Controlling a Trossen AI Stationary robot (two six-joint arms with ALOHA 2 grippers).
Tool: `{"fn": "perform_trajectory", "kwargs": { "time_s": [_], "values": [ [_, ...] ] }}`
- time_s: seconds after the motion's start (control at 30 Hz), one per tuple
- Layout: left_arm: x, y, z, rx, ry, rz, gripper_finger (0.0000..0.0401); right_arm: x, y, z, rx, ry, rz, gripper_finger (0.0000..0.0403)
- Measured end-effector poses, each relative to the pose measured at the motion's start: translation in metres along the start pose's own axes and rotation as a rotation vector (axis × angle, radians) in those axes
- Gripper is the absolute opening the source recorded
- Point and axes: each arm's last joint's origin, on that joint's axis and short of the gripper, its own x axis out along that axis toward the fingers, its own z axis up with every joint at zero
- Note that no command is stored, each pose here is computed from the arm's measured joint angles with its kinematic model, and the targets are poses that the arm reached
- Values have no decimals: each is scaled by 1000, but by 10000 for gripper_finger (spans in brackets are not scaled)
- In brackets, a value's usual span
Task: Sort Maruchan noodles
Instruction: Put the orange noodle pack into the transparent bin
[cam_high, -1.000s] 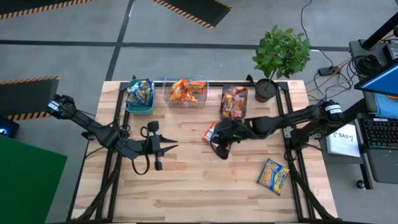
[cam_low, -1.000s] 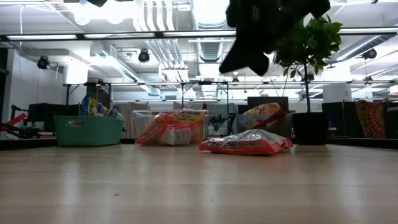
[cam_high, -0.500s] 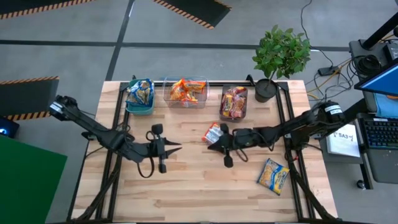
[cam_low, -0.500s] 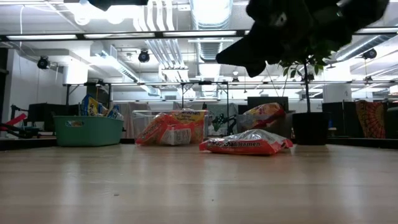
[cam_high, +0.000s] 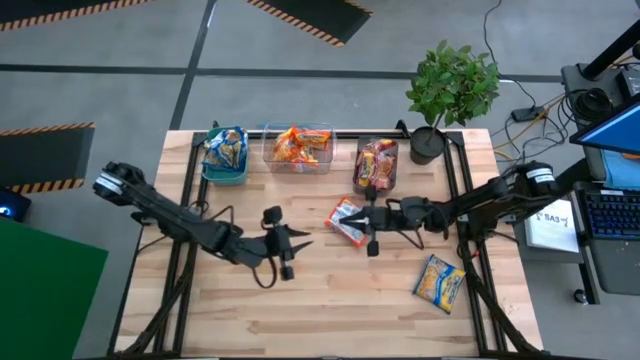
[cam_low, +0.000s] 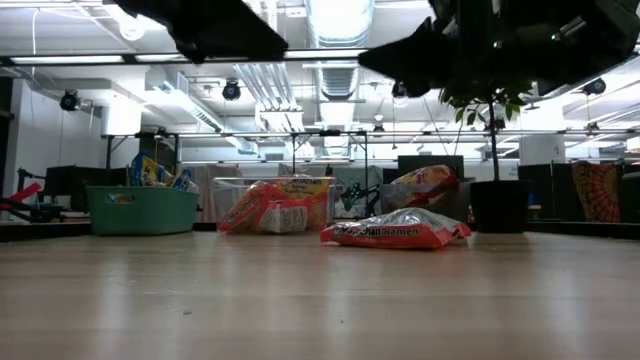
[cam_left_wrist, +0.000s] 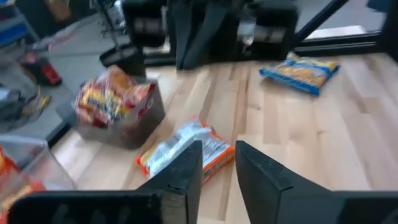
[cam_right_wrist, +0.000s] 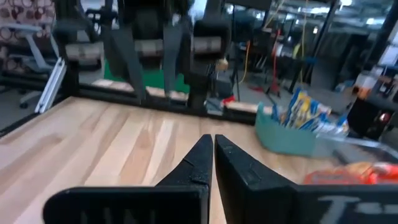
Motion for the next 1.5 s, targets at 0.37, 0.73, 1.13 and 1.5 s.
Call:
{"fn": "perform_trajectory", "kwargs": {
  "time_s": [0.37, 0.73, 1.13, 1.5],
  "values": [
    [35, 3, -26, -57, 84, 72, 145, -42, -12, 30, -28, -94, -6, 9],
    [70, 5, -49, -105, 109, 55, 160, -74, -20, 40, -46, -98, -32, 9],
    [102, 27, -70, -178, 176, 66, 160, -103, -27, 50, -69, -210, -85, 9],
    [121, 37, -88, -191, 201, 90, 198, -107, -28, 50, -71, -196, -89, 9]
  ]
}}
